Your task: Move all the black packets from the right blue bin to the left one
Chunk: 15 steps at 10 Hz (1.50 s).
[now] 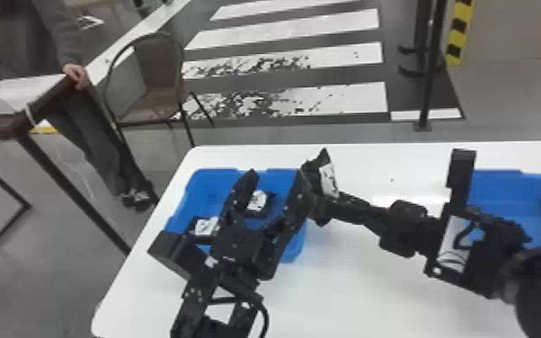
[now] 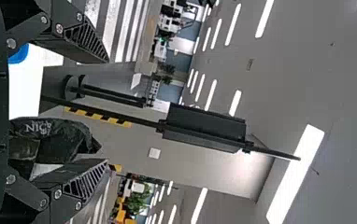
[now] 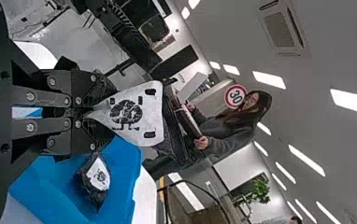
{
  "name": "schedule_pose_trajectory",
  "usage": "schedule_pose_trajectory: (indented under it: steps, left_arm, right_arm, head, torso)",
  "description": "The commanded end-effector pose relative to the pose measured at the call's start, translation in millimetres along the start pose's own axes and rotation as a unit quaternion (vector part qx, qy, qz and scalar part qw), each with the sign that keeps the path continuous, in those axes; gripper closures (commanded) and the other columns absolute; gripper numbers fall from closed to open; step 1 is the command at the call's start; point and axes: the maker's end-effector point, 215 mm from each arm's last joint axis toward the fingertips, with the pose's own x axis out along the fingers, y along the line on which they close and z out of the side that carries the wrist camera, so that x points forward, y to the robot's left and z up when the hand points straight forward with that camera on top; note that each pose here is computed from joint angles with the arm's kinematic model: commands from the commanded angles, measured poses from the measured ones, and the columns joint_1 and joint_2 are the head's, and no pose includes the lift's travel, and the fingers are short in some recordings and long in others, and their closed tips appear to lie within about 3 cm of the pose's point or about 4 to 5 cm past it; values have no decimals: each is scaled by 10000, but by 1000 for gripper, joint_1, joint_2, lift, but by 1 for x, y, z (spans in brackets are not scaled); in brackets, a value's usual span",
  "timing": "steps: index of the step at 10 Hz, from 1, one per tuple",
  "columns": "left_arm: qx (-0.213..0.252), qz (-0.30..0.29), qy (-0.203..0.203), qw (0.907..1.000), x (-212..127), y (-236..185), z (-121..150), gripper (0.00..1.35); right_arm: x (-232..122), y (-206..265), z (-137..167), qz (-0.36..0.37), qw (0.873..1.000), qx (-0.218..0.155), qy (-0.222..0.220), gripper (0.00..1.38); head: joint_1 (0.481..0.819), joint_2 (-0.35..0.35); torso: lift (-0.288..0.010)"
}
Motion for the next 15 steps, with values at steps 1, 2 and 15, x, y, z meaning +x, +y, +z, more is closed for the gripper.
schedule_pose_trajectory:
  steps: [1, 2, 15]
  left_arm:
    - [-81, -94, 174, 9998, 2, -3, -10, 344]
    - [-84, -158, 212, 9996, 5, -6, -12, 384]
    - [401, -158, 764, 9961, 7, -17, -22, 1220]
  right_arm:
    - [3, 2, 0, 26, 10000, -10, 20, 1093]
    - [7, 6, -3, 76, 10000, -8, 55, 1093]
    - [28, 34, -30, 375, 9987, 155, 309, 1093]
  head:
    - [695, 306]
    - [695, 303]
    - [695, 333]
  torso:
    - [-140]
    - [-140]
    - [-140]
